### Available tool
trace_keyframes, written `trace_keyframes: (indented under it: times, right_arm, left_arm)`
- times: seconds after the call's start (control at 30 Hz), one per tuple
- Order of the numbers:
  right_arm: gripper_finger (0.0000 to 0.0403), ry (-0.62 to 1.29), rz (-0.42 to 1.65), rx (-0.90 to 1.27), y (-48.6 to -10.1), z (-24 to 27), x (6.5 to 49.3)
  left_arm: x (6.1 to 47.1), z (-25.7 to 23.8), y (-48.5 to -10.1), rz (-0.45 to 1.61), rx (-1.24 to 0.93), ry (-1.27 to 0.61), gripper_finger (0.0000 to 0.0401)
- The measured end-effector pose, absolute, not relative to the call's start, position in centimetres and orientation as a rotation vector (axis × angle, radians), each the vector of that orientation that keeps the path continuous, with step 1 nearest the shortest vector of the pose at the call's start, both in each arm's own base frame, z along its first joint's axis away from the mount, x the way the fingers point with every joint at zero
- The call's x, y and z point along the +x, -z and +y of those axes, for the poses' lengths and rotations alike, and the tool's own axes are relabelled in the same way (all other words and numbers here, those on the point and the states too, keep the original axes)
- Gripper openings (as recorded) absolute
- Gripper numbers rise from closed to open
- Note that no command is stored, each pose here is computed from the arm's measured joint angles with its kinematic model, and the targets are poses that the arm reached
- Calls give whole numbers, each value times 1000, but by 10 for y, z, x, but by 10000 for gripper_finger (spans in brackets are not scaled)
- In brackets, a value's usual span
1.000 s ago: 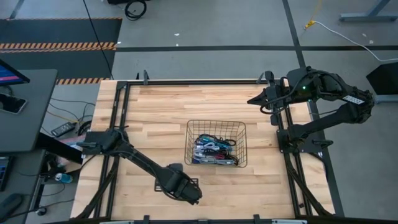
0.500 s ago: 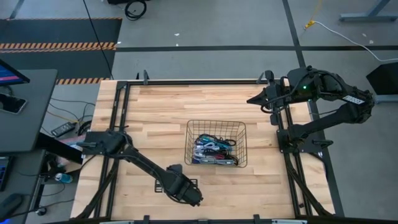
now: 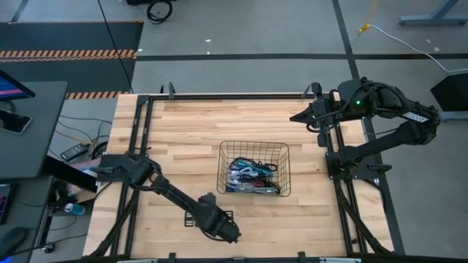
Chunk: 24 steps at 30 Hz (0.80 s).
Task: Pick and place USB-C Cables
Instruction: Put the black green charger cable into the wire basket
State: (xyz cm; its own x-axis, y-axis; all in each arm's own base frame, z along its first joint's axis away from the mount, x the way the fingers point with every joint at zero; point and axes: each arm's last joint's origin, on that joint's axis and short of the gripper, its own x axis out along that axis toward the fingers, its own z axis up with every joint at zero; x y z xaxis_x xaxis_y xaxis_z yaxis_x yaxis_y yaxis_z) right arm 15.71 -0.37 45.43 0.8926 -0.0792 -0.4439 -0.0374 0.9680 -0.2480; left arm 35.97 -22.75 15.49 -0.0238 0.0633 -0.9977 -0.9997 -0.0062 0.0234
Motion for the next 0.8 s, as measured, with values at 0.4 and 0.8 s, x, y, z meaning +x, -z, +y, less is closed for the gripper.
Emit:
trace_keyframes:
  times: [0.4, 0.8]
  right_arm:
    - [4, 22, 469, -255, -454, -4, 157]
    - [4, 22, 470, -255, -454, -4, 157]
  left_arm:
    - [367, -231, -141, 1159, -1181, -1230, 178]
    - [368, -233, -144, 1177, -1157, -1189, 20]
